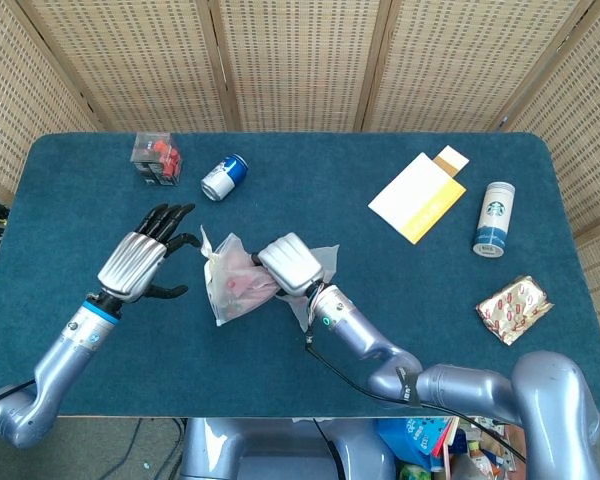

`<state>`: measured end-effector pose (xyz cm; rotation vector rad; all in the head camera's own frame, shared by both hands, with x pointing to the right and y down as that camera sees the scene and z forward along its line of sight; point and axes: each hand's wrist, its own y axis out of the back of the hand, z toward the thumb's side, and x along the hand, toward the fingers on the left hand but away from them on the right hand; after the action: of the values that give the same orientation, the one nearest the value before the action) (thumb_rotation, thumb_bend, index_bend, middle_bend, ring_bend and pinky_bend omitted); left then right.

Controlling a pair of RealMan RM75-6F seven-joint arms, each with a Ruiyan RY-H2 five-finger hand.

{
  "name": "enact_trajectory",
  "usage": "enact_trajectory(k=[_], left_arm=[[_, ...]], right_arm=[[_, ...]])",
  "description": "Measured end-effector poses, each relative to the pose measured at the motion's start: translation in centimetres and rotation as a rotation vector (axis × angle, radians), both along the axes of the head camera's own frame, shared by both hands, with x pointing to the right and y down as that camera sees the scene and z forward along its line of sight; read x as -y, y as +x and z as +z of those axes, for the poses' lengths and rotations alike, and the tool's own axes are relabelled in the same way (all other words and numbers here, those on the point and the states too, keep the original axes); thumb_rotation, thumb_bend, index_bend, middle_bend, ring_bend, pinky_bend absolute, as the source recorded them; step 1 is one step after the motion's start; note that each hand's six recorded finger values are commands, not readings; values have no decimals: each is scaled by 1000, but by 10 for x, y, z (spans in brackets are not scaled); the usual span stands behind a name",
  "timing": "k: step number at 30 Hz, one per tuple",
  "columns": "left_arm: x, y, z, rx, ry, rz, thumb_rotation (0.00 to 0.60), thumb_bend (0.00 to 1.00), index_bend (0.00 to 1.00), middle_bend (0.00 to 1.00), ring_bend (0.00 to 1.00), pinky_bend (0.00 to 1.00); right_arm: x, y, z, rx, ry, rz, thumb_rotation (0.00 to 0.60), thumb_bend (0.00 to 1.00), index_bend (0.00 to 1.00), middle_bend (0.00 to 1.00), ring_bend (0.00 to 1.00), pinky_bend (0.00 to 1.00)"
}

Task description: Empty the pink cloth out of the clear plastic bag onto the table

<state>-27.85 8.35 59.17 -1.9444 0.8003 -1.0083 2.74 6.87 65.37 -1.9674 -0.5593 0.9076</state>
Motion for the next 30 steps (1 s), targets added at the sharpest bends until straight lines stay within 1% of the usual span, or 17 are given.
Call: enact_trajectory(k=[3,5,15,24,30], left_arm=[[-4,8,7,-18,-40,4,600,146,344,0,0,0],[-6,11,12,-23,-53,3,600,146,347,0,0,0],[-5,18,22,-41,-48,-22,600,147,353,0,0,0],[-5,39,32,-74,-88,-12,600,146,353,0,0,0],[-7,50,33,-90,-91,-2,600,147,353,0,0,0]], right_arm=[[1,1,2,-4,-13,16,600,600,642,713,594,679],[1,2,2,-4,-14,20,600,600,642,713,594,679],[-1,5,3,-5,-29,31,600,601,642,713,594,680],[-5,0,-2,12,-32,32,600,601,642,714,594,679],[-4,-2,-6,20,-32,43,600,601,642,714,594,679]])
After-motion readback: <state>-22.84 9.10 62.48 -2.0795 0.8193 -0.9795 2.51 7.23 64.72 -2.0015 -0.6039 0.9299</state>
